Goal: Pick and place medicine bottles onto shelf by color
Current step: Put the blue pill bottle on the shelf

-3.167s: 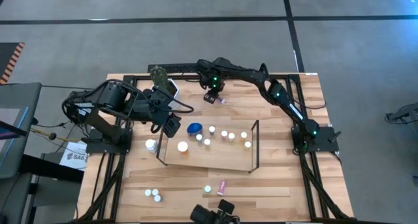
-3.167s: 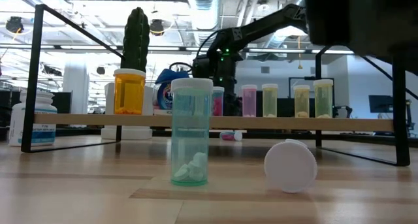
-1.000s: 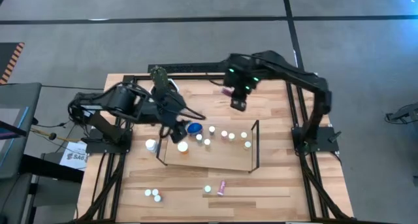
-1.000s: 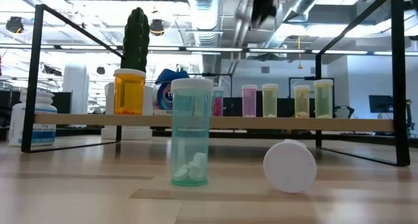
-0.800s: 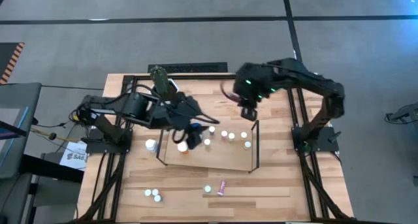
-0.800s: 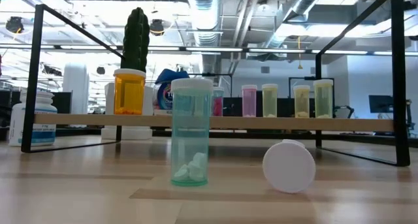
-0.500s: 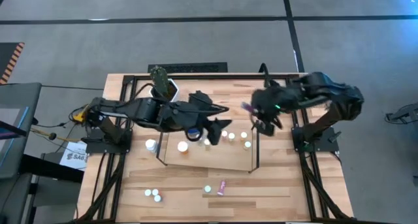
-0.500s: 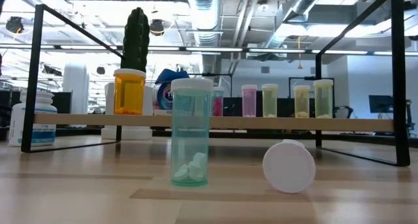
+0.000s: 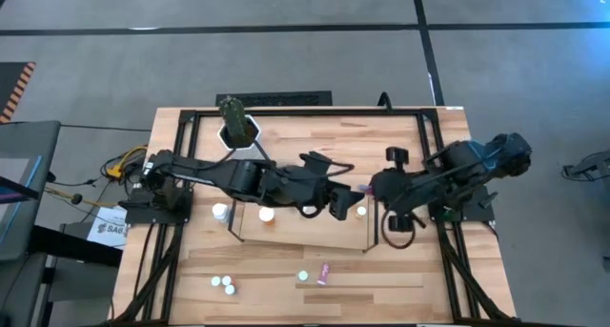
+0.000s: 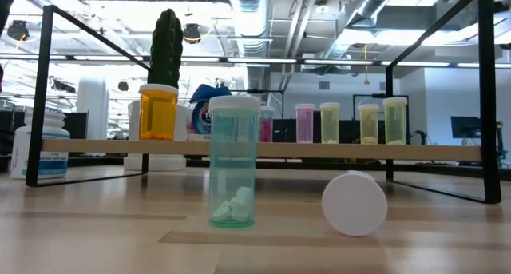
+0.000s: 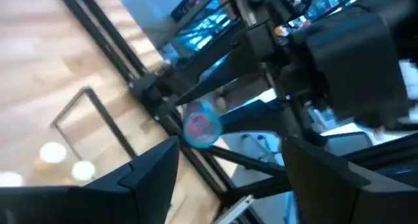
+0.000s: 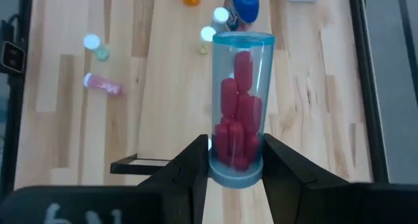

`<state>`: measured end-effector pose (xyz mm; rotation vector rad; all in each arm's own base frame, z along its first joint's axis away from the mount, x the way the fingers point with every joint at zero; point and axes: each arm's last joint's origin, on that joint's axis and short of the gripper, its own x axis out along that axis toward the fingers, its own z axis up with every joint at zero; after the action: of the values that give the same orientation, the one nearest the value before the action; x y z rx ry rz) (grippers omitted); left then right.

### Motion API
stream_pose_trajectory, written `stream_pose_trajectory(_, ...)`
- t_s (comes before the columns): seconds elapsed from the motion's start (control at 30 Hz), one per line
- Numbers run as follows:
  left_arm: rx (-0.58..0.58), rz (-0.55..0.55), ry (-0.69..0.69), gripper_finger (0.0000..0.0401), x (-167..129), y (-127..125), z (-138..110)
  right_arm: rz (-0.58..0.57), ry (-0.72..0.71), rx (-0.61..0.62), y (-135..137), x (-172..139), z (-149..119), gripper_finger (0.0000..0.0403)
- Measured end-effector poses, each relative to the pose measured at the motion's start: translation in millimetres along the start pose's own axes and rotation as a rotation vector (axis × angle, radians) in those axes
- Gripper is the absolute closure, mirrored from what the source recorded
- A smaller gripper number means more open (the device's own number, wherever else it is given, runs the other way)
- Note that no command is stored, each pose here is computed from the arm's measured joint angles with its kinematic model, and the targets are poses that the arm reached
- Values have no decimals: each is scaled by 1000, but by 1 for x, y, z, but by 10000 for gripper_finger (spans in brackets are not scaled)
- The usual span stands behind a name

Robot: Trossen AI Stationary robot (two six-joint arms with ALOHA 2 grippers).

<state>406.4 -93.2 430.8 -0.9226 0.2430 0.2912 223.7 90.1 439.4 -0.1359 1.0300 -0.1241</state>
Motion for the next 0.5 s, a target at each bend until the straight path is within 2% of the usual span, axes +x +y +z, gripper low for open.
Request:
stream_pose_trajectory(0.07, -12, 38, 23, 145, 3, 5, -4, -2, 18, -15, 5, 6, 2, 267)
stream_pose_trajectory(0.17, -51, 30, 25, 145, 10, 5, -7, -5, 38, -46, 9, 13, 6, 267)
stream_pose_trajectory(0.5, -17, 103, 61, 145, 15, 15, -10, -5, 52, -114, 15, 18, 8, 265)
